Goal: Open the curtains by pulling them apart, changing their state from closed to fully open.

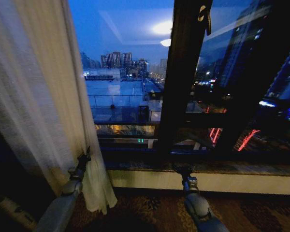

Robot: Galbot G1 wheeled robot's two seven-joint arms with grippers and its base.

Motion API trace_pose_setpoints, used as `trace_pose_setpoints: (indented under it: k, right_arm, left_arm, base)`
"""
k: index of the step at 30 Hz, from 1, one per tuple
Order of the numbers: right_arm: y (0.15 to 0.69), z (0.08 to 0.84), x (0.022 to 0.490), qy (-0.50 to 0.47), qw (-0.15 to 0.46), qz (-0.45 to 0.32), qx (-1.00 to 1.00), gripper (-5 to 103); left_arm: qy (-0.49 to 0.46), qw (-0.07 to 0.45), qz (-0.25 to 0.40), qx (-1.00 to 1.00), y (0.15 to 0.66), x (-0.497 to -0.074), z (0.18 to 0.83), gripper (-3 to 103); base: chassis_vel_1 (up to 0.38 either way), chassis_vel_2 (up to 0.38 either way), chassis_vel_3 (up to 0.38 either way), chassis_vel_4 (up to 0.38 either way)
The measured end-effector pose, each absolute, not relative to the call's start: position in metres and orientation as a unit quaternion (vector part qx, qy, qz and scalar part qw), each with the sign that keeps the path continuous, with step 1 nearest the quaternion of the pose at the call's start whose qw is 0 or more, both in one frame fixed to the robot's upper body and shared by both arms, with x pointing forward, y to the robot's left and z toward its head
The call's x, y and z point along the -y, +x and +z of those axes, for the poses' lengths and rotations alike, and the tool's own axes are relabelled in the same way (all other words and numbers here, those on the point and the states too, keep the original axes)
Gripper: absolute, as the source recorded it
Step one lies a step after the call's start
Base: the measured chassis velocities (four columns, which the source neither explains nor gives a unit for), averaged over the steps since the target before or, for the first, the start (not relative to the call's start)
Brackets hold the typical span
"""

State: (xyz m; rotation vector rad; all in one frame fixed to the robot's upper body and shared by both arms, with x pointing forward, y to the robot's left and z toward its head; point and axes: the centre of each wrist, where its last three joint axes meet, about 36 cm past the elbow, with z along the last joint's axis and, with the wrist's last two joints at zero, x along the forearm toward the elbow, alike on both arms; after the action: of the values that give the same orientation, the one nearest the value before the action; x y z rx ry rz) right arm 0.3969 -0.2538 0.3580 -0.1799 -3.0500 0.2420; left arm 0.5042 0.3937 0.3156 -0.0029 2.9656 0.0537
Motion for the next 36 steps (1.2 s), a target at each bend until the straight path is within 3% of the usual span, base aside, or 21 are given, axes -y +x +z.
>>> trace_pose_setpoints:
  k: [19,36]
  right_arm:
    - [0.397,0.358,0.254,-0.059,0.038,0.079,0.994,100]
    - [0.397,0.358,0.254,-0.058,0.038,0.079,0.994,100]
  left_arm:
    - [-0.007,0.083,0.02,-0.996,0.505,-0.401,0.311,0]
    - [-0.01,0.088,0.024,-0.996,0.507,-0.407,0.315,0]
  base:
    - [0.03,0.027,-0.026,-0.023]
    - [0.235,0.23,-0.231,-0.243]
